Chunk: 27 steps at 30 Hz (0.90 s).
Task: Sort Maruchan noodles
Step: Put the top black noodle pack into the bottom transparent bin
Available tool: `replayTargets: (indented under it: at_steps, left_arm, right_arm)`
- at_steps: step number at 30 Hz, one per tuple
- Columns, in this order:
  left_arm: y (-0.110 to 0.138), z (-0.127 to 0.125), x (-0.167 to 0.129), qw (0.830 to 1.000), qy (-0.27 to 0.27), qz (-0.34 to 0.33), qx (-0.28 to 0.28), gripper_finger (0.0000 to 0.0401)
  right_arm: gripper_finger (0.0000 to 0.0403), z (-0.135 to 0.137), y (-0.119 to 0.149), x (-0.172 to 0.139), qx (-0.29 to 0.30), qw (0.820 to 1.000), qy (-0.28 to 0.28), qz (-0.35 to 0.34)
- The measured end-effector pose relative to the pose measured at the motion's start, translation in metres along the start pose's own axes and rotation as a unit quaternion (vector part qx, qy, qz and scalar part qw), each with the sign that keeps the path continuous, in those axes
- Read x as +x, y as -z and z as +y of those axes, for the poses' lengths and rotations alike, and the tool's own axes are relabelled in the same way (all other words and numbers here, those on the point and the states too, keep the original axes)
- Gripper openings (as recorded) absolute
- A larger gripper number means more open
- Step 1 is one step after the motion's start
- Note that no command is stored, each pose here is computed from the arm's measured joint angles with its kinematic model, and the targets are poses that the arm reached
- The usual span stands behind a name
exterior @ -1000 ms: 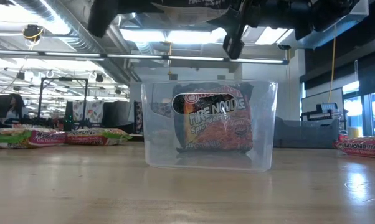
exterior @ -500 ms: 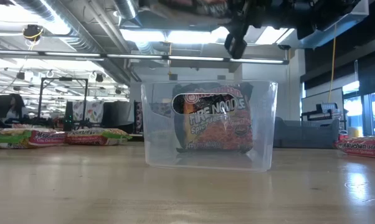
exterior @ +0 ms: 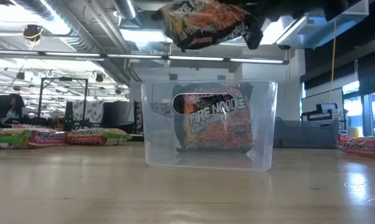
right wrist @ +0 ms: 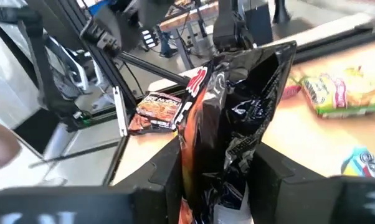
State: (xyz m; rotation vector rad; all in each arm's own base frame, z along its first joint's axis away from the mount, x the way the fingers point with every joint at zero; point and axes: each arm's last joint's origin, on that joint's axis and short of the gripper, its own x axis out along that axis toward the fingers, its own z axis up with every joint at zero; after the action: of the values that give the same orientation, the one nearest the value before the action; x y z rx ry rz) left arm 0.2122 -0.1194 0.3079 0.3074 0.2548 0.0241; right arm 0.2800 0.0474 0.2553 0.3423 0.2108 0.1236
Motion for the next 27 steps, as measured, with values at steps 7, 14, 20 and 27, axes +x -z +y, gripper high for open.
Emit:
replayTargets:
  at_steps: [7,14,20,27]
  left_arm:
    - [0.006,0.005,0.013,0.999,-0.021,0.021,-0.025,0.0153]
    - [0.015,0.009,0.035,0.997,0.003,0.037,-0.075,0.0179]
    - [0.014,0.021,0.047,0.992,0.04,0.022,-0.119,0.0251]
    - [0.025,0.029,0.071,0.982,0.084,0.043,-0.163,0.0295]
  right_arm:
    - [0.0095,0.026,0.018,-0.003,-0.065,0.997,0.042,-0.001]
    - [0.0105,0.034,0.039,0.002,-0.082,0.994,0.071,0.012]
    - [0.0101,0.037,0.052,0.017,-0.106,0.993,0.06,0.003]
    - [0.0101,0.038,0.055,0.024,-0.127,0.99,0.059,-0.016]
